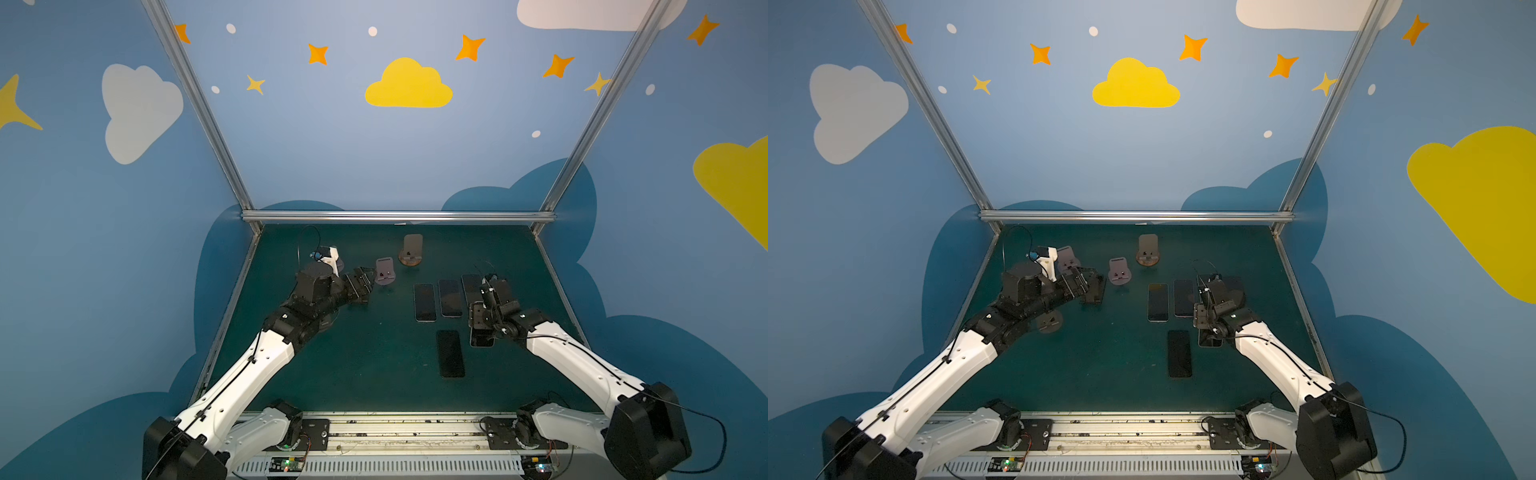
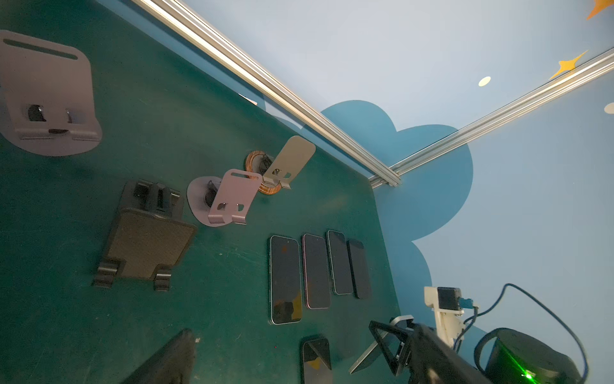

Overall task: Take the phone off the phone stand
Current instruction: 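Carry the held phone toward the flat phones and lower it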

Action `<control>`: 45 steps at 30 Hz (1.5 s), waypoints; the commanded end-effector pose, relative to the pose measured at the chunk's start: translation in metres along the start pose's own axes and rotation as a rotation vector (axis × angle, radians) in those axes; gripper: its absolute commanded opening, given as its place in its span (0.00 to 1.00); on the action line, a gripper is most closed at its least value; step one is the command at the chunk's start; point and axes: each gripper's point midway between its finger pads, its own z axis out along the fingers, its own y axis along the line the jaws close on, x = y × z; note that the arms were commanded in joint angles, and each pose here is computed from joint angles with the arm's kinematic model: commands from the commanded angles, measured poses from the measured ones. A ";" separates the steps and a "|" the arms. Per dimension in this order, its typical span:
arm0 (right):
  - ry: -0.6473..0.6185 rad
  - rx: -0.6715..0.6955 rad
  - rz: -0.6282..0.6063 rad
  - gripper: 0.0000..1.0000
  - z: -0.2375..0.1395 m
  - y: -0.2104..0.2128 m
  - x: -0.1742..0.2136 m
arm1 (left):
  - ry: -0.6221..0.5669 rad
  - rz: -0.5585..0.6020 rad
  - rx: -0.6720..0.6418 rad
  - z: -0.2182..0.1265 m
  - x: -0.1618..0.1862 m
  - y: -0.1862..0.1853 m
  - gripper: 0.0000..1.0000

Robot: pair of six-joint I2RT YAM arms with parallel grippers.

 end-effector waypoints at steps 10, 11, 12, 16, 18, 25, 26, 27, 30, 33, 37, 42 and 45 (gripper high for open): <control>0.137 0.084 0.060 0.62 0.028 -0.012 0.029 | 0.006 -0.007 0.033 0.000 0.002 -0.006 1.00; 0.138 0.081 0.055 0.62 0.030 -0.012 0.027 | 0.009 -0.007 0.035 0.000 0.003 -0.006 1.00; 0.149 0.086 0.047 0.62 0.032 -0.012 0.025 | 0.008 -0.009 0.039 0.000 0.002 -0.007 1.00; 0.229 0.070 0.078 0.62 0.040 -0.006 0.030 | 0.014 -0.010 0.041 0.002 0.003 -0.007 1.00; 0.301 0.055 0.106 0.62 0.040 -0.002 0.040 | 0.012 -0.007 0.040 0.001 0.003 -0.008 1.00; 0.462 0.043 0.184 0.59 0.031 0.005 0.069 | 0.008 -0.014 0.050 -0.001 0.003 -0.009 1.00; 0.461 0.048 0.191 0.59 0.030 0.004 0.070 | 0.006 -0.017 0.050 -0.001 0.003 -0.009 1.00; 0.468 0.055 0.192 0.59 0.030 0.002 0.075 | 0.008 -0.017 0.050 0.000 0.003 -0.009 1.00; 0.485 0.074 0.199 0.59 0.024 -0.002 0.076 | 0.003 -0.018 0.057 -0.003 0.002 -0.011 1.00; 0.498 0.043 0.212 0.59 0.021 0.004 0.071 | -0.006 -0.016 0.065 -0.005 0.000 -0.013 1.00; 0.578 0.065 0.201 0.60 0.027 -0.003 0.072 | -0.003 -0.015 0.064 -0.005 0.001 -0.013 1.00; 0.614 0.157 0.183 0.60 0.037 -0.020 0.078 | -0.018 -0.019 0.073 -0.009 -0.002 -0.015 1.00; 0.603 0.159 0.194 0.60 0.042 -0.023 0.075 | -0.036 -0.027 0.078 -0.012 -0.006 -0.014 1.00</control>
